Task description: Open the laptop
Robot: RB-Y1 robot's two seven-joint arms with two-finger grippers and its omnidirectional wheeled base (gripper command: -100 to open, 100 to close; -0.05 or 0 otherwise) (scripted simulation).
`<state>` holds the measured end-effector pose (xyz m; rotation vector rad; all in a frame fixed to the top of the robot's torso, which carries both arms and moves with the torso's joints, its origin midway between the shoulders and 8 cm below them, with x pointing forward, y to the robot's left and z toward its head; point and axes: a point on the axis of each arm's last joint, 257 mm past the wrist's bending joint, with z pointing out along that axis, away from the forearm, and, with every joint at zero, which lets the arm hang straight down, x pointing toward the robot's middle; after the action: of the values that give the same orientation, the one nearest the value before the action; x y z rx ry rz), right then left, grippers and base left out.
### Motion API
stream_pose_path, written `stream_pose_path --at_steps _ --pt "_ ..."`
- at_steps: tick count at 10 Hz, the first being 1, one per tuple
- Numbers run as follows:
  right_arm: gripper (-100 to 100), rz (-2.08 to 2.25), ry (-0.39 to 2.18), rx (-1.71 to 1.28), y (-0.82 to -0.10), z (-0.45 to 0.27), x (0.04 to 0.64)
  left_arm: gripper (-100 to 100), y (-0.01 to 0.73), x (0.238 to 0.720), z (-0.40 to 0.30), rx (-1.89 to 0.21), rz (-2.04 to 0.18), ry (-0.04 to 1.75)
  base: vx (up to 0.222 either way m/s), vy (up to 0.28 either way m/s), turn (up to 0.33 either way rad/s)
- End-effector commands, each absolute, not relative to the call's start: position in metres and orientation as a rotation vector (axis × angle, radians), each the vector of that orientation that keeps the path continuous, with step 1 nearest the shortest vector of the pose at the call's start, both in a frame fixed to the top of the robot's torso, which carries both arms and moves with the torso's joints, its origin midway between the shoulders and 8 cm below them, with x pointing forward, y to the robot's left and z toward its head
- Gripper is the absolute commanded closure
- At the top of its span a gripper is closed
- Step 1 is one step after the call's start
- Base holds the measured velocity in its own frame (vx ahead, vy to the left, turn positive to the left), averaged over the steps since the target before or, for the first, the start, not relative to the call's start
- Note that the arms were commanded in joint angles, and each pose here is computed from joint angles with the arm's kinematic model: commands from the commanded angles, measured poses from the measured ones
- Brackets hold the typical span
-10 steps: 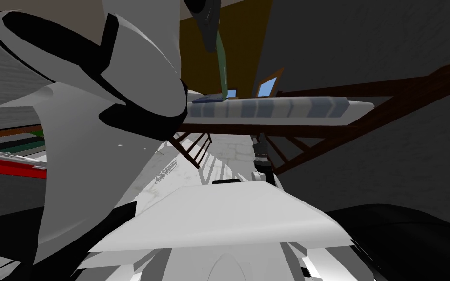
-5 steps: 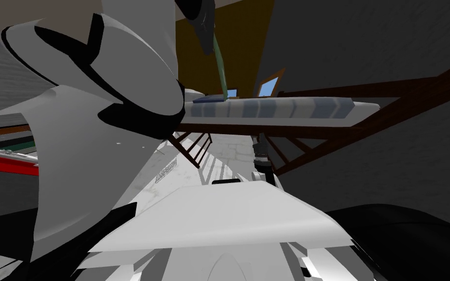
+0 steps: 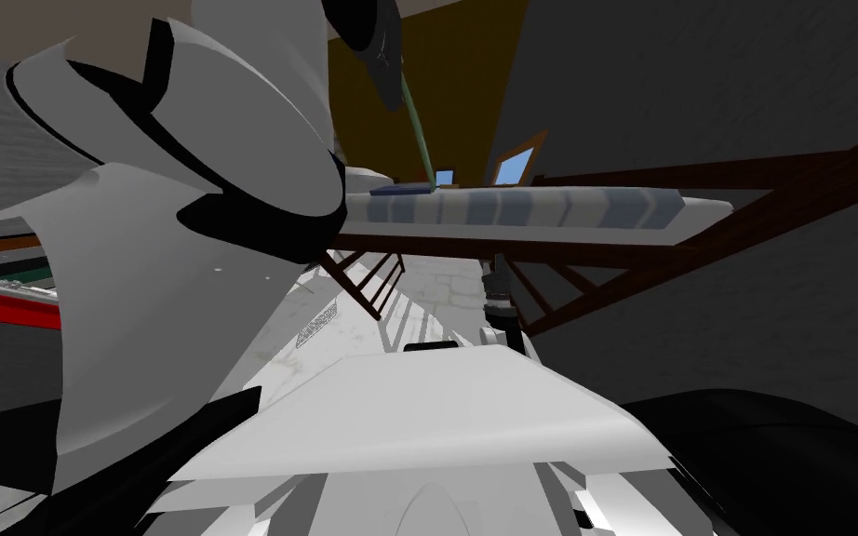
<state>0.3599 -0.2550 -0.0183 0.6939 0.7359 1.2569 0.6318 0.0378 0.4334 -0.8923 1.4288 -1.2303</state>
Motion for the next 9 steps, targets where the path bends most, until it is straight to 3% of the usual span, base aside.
stream_pose_path --at_steps 1,9 --pt "0 1.257 0.736 0.694 -0.255 -0.018 0.36 100 0.052 0.645 0.422 -0.967 -1.303 1.409 -0.015 0.007 0.033" --pt "0 1.257 0.736 0.694 -0.255 -0.018 0.36 100 0.091 0.68 0.385 -1.186 -1.504 1.327 -0.02 0.005 0.02"
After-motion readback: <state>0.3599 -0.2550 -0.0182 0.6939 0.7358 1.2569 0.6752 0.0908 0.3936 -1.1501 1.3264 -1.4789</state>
